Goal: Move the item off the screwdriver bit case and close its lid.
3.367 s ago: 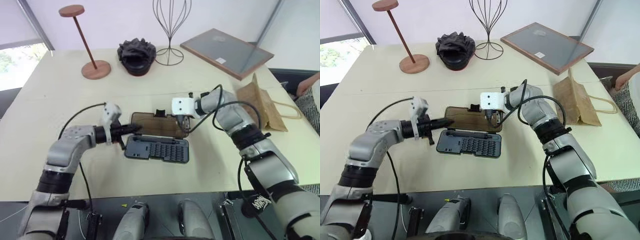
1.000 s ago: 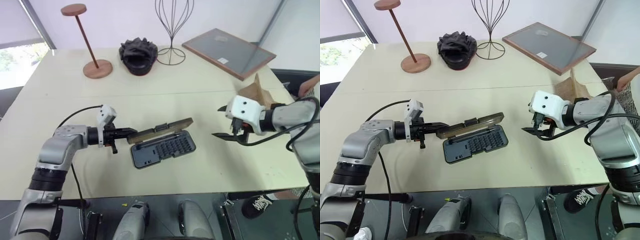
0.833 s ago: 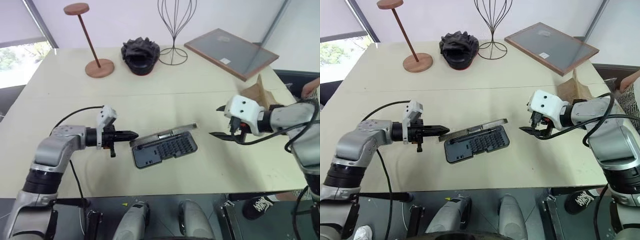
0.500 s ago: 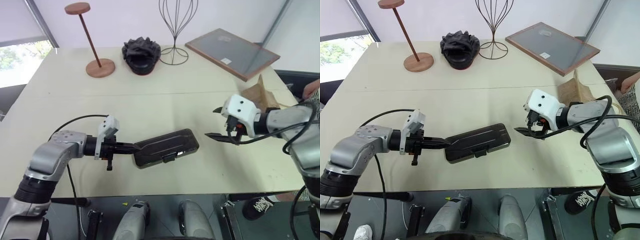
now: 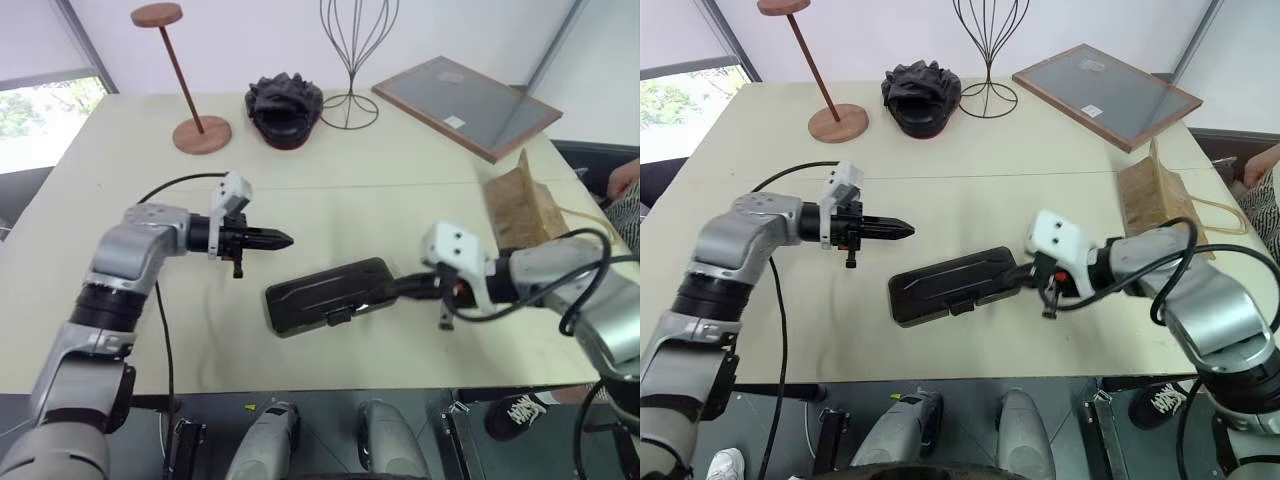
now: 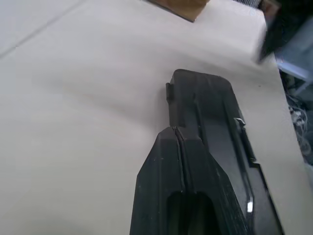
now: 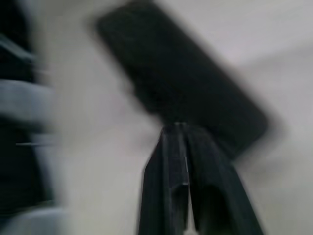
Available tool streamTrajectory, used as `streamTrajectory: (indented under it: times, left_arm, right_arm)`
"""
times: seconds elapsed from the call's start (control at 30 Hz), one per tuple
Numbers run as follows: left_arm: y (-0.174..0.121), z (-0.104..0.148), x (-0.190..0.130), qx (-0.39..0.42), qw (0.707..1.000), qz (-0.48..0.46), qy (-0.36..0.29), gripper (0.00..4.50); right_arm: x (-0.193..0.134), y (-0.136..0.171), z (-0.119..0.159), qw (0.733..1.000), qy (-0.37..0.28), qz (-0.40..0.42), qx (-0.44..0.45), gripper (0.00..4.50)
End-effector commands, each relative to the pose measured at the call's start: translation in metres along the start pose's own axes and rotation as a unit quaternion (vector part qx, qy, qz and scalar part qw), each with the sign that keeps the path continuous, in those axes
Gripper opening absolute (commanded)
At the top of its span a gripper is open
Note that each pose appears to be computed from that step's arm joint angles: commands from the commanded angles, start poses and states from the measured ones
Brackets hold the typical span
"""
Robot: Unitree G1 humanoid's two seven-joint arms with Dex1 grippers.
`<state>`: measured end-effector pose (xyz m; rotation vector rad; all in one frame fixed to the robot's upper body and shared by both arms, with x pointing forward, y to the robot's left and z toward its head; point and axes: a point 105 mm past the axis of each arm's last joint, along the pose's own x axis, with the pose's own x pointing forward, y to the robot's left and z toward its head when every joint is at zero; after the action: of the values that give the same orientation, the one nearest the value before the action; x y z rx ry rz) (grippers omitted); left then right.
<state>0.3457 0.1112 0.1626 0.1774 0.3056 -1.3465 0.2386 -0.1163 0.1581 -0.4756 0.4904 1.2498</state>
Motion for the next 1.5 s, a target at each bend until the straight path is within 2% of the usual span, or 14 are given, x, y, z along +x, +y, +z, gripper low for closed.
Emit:
streamTrajectory:
  times: [0.03, 0.13, 0.23, 0.4, 0.57, 0.87, 1.2, 1.3, 1.5]
  left_arm:
    - [0.009, 0.003, 0.010, 0.034, 0.999, -0.011, 0.019, 0.00]
    - [0.017, -0.003, 0.024, 0.035, 0.999, -0.019, 0.034, 0.00]
    - [0.021, -0.008, 0.035, 0.040, 0.998, -0.026, 0.046, 0.00]
    - [0.025, -0.019, 0.057, 0.053, 0.996, -0.033, 0.070, 0.00]
    - [0.020, -0.026, 0.074, 0.068, 0.993, -0.050, 0.079, 0.00]
    - [0.009, -0.037, 0.089, 0.082, 0.989, -0.079, 0.092, 0.00]
    - [-0.011, -0.060, 0.107, 0.104, 0.980, -0.121, 0.117, 0.00]
    - [-0.019, -0.072, 0.111, 0.107, 0.976, -0.139, 0.132, 0.00]
    - [-0.035, -0.106, 0.101, 0.097, 0.963, -0.179, 0.173, 0.00]
  right_arm:
    - [0.013, 0.025, 0.001, 0.998, -0.008, 0.059, 0.026, 0.03]
    - [0.032, 0.032, -0.008, 0.993, -0.003, 0.072, 0.092, 0.03]
    - [0.047, 0.038, -0.013, 0.990, 0.003, 0.072, 0.122, 0.03]
    - [0.073, 0.027, -0.026, 0.983, 0.022, 0.000, 0.182, 0.03]
    - [0.078, 0.011, -0.035, 0.976, 0.034, -0.086, 0.198, 0.03]
    - [0.074, 0.000, -0.043, 0.964, 0.026, -0.160, 0.209, 0.03]
    - [0.079, -0.028, -0.028, 0.959, -0.020, -0.240, 0.148, 0.03]
    - [0.081, -0.037, -0.017, 0.955, -0.042, -0.264, 0.131, 0.03]
    - [0.080, -0.046, 0.005, 0.949, -0.077, -0.287, 0.101, 0.03]
